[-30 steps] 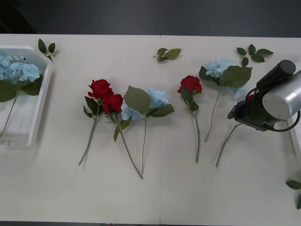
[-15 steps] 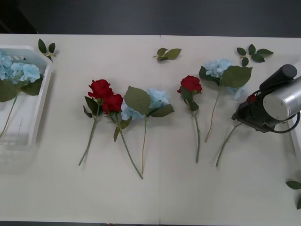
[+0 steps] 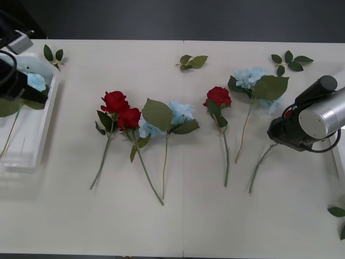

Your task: Put the red flowers into the right box and the blue flowers into the left box

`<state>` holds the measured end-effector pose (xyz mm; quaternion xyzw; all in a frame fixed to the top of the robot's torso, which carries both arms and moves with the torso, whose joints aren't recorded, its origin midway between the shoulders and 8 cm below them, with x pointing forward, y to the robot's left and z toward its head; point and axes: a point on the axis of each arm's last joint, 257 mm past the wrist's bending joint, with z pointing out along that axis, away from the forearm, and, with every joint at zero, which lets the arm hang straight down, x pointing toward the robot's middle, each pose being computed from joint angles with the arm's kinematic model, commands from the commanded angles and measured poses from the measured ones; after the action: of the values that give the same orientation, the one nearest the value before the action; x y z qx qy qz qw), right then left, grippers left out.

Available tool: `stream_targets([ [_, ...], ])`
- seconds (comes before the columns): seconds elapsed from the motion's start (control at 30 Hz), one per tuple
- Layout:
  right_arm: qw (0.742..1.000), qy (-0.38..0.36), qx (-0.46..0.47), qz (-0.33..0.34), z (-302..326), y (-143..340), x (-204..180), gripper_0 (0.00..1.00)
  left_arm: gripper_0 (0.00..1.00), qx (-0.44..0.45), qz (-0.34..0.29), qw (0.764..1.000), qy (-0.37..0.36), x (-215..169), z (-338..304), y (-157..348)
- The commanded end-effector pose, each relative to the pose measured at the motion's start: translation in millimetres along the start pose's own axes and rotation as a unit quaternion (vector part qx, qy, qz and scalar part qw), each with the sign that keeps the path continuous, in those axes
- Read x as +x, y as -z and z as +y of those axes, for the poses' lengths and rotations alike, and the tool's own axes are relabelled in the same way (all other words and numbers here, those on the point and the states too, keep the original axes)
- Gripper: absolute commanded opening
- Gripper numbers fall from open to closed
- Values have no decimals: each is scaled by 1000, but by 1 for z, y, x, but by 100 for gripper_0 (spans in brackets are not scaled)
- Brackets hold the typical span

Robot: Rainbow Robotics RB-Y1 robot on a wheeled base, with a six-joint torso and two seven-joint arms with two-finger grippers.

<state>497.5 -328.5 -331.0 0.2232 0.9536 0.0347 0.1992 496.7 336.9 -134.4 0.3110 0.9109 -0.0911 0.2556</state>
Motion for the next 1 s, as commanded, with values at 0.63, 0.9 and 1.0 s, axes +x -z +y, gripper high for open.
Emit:
stream_targets([
  [0.63,980,188,-12,-67,5,60,-81,0,100,-4,12,1000,20,-34,-84,-137],
  [0.9,945,307,62,-98,-56,117,-141,0,100,-34,19,998,55,-41,-98,-162],
  [1.0,928,338,106,-111,-86,136,-163,0,100,-52,34,996,69,-39,-98,-165],
])
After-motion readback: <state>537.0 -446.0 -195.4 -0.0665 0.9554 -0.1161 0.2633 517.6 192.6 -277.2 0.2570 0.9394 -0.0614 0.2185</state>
